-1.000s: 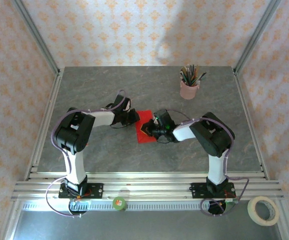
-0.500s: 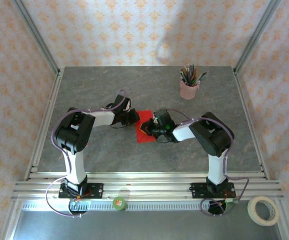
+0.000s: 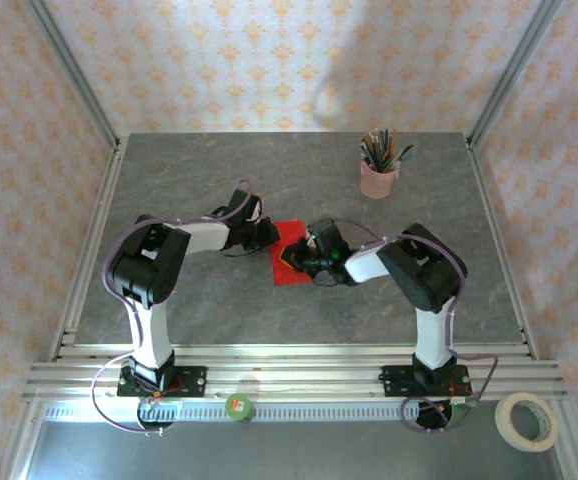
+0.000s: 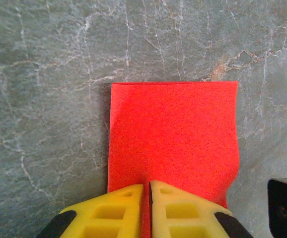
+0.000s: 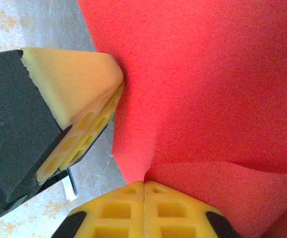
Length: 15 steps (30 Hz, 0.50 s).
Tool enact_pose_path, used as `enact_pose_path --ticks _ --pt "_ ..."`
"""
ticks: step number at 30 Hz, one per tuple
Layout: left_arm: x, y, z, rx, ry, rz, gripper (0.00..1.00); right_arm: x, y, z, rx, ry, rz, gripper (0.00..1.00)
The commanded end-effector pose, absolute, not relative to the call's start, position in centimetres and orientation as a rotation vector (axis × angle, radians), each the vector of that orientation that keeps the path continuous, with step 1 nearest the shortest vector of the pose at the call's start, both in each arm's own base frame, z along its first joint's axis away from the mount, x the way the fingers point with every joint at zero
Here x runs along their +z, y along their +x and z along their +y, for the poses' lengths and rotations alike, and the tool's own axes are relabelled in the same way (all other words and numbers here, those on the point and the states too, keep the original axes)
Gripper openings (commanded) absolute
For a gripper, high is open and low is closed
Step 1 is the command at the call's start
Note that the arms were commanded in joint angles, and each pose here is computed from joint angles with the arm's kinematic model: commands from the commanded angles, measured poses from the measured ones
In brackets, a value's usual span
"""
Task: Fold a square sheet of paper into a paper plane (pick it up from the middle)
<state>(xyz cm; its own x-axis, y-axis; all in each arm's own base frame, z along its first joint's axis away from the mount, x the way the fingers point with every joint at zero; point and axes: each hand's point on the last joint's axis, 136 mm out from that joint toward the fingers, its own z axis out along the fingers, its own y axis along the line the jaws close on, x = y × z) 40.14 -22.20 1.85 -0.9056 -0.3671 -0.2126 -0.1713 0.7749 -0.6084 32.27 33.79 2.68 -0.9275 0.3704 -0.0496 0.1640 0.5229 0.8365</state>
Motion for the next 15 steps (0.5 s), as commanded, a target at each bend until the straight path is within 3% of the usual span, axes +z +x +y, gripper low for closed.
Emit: enact_pose_path --ticks 1,15 --pt "-1.7 37.9 -21.3 -0.745 -0.429 2.766 0.17 2.8 32.5 34.1 1.376 0.455 2.519 0.00" --pt "-1.2 38.2 -21.3 -0.741 -0.429 2.754 0.16 2.1 32.3 33.6 1.342 0.486 2.539 0.00"
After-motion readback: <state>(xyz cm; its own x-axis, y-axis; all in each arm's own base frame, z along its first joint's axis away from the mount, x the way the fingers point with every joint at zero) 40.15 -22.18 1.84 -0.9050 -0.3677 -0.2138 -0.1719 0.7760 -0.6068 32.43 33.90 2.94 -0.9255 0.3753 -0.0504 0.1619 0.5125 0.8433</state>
